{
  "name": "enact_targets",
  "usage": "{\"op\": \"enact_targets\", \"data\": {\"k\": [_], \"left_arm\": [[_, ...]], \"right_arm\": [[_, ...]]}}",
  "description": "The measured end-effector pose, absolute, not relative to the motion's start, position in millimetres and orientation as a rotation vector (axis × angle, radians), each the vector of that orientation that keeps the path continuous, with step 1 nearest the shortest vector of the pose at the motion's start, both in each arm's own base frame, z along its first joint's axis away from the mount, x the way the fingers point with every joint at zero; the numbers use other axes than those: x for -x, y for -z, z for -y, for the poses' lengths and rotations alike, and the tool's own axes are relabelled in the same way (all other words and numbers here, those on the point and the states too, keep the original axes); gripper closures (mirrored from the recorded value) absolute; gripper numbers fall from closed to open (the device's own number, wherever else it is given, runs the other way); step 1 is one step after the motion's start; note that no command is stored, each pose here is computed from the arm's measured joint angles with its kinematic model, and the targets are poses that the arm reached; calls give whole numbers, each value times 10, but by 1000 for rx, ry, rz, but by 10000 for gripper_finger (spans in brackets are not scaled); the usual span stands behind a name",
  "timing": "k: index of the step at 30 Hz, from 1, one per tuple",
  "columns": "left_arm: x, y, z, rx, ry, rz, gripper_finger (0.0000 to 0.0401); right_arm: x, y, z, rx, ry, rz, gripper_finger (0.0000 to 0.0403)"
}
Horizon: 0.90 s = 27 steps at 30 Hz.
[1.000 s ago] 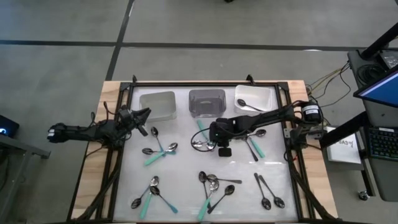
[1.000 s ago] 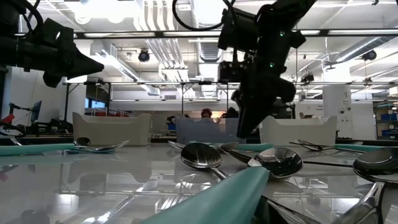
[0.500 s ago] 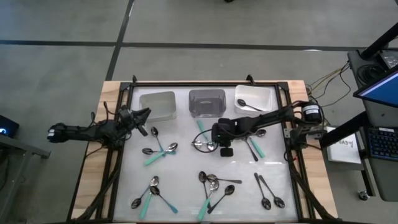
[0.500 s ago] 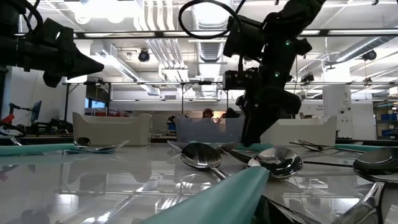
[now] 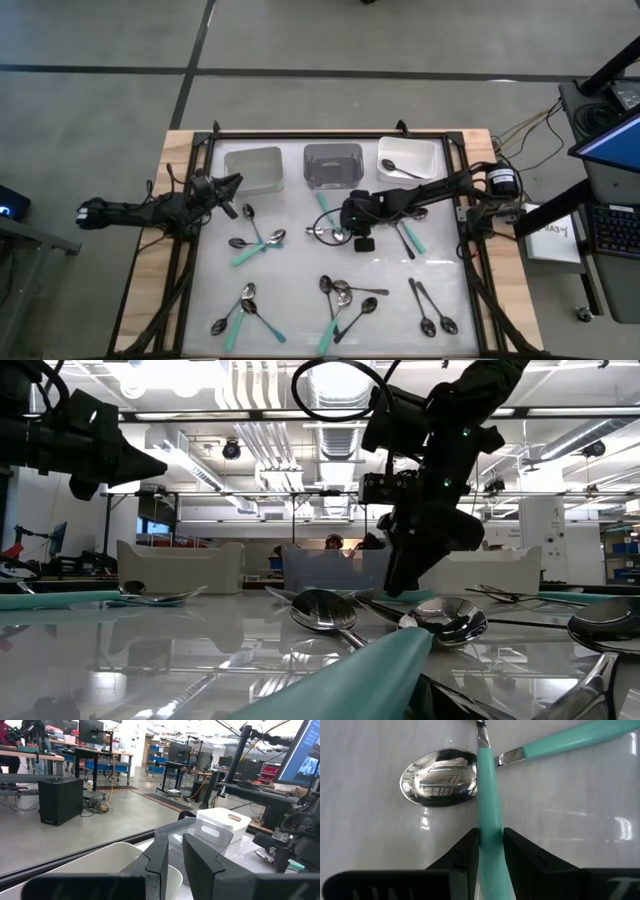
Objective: Sort silverware by color (type)
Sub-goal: Put the green spoon into the black bin
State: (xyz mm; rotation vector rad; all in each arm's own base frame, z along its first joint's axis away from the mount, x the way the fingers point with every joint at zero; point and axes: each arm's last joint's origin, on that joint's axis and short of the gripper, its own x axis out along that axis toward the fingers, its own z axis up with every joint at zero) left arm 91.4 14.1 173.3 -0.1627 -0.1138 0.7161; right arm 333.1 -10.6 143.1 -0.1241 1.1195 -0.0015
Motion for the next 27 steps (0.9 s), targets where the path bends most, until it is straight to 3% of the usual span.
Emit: {"op": "enact_targets", "data": {"k": [10,20,27], "left_arm": [[-914,-1733,-141,163,-716,114,360],[-914,-1733,-141,163,-716,114,360],[-914,-1733,-141,163,-716,114,360]], "right_arm": [[-3309,-1406,120,106,15,-1143,305],[-3313,-1410,120,93,25,-1140,344],[-3321,-1428,114,83,-1,-1134,344]]}}
